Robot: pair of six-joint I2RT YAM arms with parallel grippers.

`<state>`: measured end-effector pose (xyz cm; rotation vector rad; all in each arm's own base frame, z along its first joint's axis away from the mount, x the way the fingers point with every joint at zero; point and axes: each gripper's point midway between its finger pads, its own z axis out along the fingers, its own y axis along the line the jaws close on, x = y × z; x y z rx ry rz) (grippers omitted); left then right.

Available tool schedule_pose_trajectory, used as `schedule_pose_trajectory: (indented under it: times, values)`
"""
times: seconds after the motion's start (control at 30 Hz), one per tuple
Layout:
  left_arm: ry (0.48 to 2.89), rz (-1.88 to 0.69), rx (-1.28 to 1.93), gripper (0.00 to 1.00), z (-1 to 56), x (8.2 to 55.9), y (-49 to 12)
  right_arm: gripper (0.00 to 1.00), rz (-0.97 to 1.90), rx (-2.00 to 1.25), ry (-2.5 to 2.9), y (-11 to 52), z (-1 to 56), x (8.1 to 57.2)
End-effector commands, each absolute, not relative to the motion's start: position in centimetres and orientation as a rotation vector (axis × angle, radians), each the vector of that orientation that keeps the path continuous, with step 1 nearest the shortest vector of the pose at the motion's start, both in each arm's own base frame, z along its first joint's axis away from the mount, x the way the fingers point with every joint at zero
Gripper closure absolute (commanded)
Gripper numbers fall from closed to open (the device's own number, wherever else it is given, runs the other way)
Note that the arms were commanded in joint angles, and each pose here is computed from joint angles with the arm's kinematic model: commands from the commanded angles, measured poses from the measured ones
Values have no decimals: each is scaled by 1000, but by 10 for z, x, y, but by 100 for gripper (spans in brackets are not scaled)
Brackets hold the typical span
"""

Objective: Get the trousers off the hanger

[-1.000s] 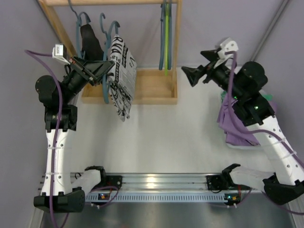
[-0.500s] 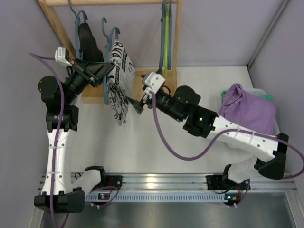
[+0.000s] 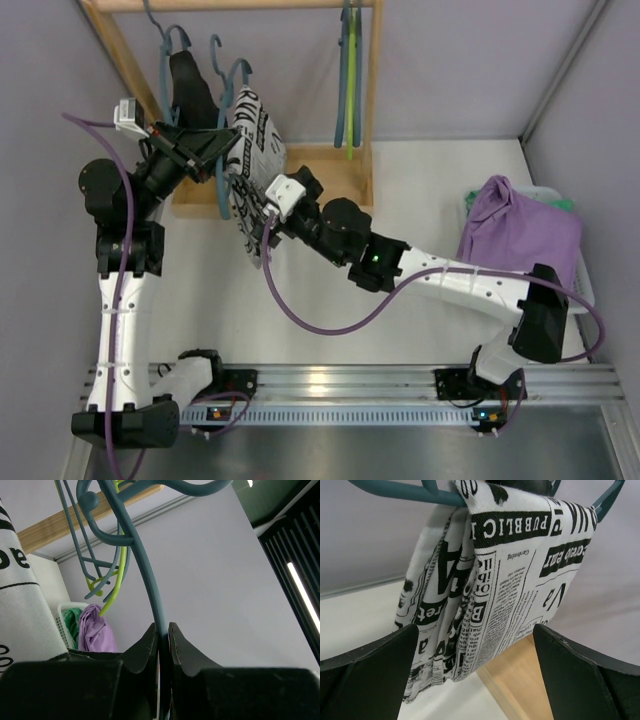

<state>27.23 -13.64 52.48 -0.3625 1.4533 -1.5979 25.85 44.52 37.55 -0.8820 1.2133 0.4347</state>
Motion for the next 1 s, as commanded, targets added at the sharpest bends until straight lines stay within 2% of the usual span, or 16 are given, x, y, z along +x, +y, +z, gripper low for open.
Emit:
schedule_pose_trajectory:
  times: [0.0,0.27,0.67,0.77,0.83,0.87,0.9,0.97]
  values:
    - [1227,-1580,-161,100,592,227,-136,1,422,-755,1145,448,412,263]
    - [1234,-1596,-173,100,589,224,-136,1,333,-674,1102,444,428,287]
    - [1237,-1603,-180,100,586,221,-136,18,277,-597,1056,440,452,318]
    - [1240,-1608,-179,100,586,221,-137,31,270,-589,1045,437,458,320]
    - [1242,-1610,-180,100,585,221,-137,47,266,-592,1037,436,460,321]
    - [1240,-1607,-176,100,586,220,-137,55,270,-588,1030,435,466,321]
    - [1242,-1610,-178,100,585,219,-137,72,267,-585,1028,434,469,322]
    - [1250,-1604,-181,100,580,221,-137,90,267,-576,1023,431,478,323]
